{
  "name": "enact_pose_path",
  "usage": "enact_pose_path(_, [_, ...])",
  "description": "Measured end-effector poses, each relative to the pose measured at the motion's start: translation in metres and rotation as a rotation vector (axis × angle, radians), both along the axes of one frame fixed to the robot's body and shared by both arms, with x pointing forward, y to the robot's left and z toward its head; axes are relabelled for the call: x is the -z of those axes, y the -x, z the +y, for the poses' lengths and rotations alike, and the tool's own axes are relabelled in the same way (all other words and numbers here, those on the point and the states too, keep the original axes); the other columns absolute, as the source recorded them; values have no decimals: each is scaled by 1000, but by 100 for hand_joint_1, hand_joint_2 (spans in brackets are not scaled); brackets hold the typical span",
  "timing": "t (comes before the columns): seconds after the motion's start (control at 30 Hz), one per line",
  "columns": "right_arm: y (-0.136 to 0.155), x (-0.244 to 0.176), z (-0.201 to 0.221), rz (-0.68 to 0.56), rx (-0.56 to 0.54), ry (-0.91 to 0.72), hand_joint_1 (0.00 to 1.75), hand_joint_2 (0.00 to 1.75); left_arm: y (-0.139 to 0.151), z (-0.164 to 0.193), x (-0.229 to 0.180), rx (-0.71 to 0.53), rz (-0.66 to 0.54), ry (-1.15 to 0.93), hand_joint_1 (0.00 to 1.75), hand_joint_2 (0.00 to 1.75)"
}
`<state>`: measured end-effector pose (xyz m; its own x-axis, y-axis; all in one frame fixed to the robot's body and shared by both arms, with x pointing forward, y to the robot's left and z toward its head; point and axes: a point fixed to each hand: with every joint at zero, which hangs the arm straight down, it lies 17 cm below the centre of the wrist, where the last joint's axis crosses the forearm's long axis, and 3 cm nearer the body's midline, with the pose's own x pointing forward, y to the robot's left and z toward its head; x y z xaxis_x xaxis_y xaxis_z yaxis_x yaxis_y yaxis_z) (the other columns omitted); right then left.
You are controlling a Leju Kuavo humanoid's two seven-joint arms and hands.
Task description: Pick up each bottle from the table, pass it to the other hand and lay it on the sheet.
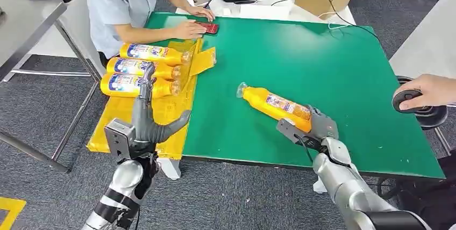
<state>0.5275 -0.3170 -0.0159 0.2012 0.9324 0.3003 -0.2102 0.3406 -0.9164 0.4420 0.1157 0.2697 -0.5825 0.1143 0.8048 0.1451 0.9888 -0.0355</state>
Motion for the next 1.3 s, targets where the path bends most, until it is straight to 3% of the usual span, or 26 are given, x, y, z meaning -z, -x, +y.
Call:
enact_pose_path(0.13, [-1,-5,7,-50,-16,-73,175,175,-1,-1,0,10,2,4,0,175])
enact_pose_path(0.4, [7,-15,39,-183,6,-531,175,175,1,4,2,-12,-3,17,0,175])
enact_pose_path(0.6, [9,-33,53,-312,32,-760,175,175,4,9,14,-6,39,75,0,175])
enact_pose_path(0.77, [8,-52,66,-391,12,-897,175,175,7,-7,28,127,127,126,0,175])
enact_pose_path(0.9, [13,-61,89,-404,-13,-1016,175,175,22,-44,52,372,243,154,0,175])
enact_pose_path(1.1, [31,-71,153,-366,-157,-1090,175,175,34,-63,84,456,329,155,0,175])
enact_pose_path(1.3, [55,-71,215,-282,-338,-1069,175,175,41,-72,85,506,335,177,0,175])
